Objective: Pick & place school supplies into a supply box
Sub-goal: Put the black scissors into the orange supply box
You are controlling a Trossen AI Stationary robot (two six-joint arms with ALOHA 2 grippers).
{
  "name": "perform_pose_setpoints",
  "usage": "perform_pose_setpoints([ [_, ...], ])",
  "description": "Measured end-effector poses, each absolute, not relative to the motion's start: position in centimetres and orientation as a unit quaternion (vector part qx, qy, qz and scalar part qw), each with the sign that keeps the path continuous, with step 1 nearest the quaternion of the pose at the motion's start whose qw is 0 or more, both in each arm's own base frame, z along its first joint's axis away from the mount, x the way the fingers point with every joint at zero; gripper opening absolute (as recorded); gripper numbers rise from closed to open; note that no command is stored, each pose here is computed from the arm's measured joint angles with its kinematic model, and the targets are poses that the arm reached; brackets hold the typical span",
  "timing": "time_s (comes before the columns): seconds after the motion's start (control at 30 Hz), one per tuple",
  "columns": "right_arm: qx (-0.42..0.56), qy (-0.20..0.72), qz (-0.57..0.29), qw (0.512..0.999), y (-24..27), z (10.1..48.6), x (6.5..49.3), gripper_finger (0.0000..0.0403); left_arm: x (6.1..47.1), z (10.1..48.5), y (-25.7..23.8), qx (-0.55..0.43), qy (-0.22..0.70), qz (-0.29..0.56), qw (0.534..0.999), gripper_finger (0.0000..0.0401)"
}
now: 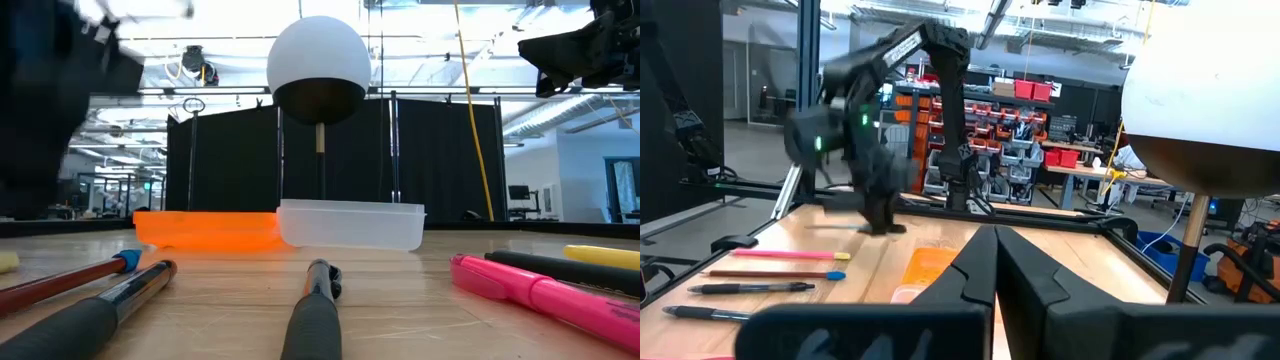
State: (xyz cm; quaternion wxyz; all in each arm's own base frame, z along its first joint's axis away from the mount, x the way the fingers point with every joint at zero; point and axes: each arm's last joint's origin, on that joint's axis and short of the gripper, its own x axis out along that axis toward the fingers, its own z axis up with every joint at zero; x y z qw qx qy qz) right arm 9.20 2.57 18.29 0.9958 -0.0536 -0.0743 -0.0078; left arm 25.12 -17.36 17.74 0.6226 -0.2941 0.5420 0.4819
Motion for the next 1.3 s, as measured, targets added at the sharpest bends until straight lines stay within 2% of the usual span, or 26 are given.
perform_pose_setpoints([
  [0.1, -0.054, -0.074, -0.008, 0.996, 2.6, 18.3, 9.2, 0.0000, 24.6, 20.0, -16.4, -0.300, 0.524, 0.484, 0.634, 0.0060],
  [0.3, -0.054, -0.074, -0.008, 0.996, 2.6, 18.3, 9.2, 0.0000, 26.2, 25.7, -13.7, -0.361, 0.425, 0.443, 0.702, 0.0060],
  [0.47, -0.054, -0.074, -0.008, 0.996, 2.6, 18.3, 9.2, 0.0000, 30.7, 29.8, -10.3, -0.372, 0.365, 0.354, 0.777, 0.0060],
  [0.63, -0.056, -0.069, -0.008, 0.996, 2.6, 18.2, 9.2, 0.0000, 36.0, 31.7, -5.8, -0.382, 0.306, 0.278, 0.826, 0.0060],
  [0.77, -0.059, -0.062, -0.007, 0.996, 2.6, 18.0, 9.2, 0.0000, 38.8, 30.8, -2.1, -0.397, 0.314, 0.272, 0.819, 0.0060],
  [0.97, -0.064, -0.050, -0.006, 0.997, 2.6, 17.8, 9.3, 0.0000, 41.7, 26.3, 2.3, -0.427, 0.369, 0.282, 0.776, 0.0060],
  [1.13, -0.064, -0.050, -0.007, 0.997, 2.6, 17.8, 9.3, 0.0000, 44.0, 22.7, 4.2, -0.423, 0.406, 0.285, 0.759, 0.0060],
  [1.3, -0.064, -0.050, -0.007, 0.997, 2.6, 17.8, 9.3, 0.0000, 45.0, 21.2, 5.4, -0.413, 0.420, 0.293, 0.753, 0.0060],
])
